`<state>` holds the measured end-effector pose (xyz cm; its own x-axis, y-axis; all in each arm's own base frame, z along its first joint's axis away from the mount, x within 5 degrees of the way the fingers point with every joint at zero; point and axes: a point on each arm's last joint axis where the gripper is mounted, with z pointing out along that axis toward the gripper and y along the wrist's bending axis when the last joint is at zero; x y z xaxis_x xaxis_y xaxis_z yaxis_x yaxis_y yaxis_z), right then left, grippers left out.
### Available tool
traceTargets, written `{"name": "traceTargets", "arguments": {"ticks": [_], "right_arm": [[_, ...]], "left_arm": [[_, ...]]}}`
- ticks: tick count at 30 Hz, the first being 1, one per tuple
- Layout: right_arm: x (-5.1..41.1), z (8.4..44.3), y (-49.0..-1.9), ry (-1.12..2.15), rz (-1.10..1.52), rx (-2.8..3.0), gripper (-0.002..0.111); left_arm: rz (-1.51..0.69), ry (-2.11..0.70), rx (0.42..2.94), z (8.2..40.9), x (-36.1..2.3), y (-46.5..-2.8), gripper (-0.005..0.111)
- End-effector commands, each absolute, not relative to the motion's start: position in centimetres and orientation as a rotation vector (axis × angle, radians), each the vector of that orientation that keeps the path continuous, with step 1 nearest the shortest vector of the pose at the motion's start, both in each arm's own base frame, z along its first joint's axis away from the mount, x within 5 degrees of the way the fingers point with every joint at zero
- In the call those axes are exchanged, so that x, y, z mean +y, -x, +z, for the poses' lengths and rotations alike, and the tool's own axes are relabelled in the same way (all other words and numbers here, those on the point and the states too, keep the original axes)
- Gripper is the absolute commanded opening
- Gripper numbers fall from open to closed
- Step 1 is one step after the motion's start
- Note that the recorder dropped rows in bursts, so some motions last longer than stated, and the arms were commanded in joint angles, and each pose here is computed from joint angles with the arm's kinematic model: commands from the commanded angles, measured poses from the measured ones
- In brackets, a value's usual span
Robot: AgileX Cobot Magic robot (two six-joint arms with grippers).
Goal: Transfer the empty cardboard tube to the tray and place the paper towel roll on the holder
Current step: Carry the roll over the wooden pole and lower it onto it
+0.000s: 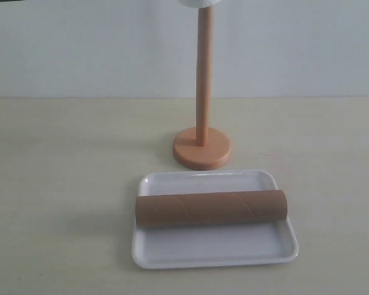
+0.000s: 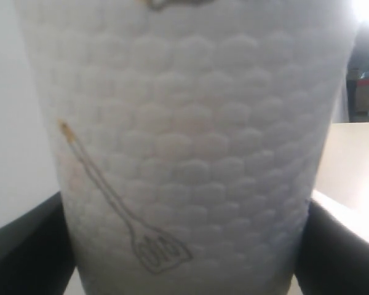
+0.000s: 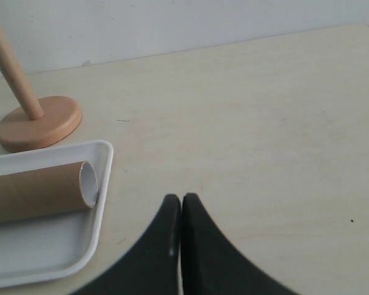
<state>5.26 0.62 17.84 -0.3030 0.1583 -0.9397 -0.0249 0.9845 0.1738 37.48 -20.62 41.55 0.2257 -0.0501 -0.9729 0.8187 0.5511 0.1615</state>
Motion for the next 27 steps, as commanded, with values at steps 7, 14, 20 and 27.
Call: {"name": "traceTargets", "arguments": {"ticks": [7, 14, 20, 27], "right_arm": [[0.6, 18.0, -5.3, -0.094, 0.176, 1.856, 0.0], [0.6, 18.0, -5.3, -0.094, 0.176, 1.856, 0.0], [0.6, 18.0, -5.3, -0.094, 0.176, 1.856, 0.0], [0.6, 18.0, -5.3, -0.094, 0.176, 1.856, 0.0]], "left_arm": [[-0.626, -0.796, 1.188, 42.0, -21.7, -37.1, 0.004], [-0.621, -0.803, 1.192, 41.8, -21.7, -37.2, 0.004], [-0.673, -0.813, 1.199, 41.1, -22.1, -37.4, 0.004], [-0.654, -0.846, 1.213, 40.4, -22.2, -37.4, 0.004]]}}
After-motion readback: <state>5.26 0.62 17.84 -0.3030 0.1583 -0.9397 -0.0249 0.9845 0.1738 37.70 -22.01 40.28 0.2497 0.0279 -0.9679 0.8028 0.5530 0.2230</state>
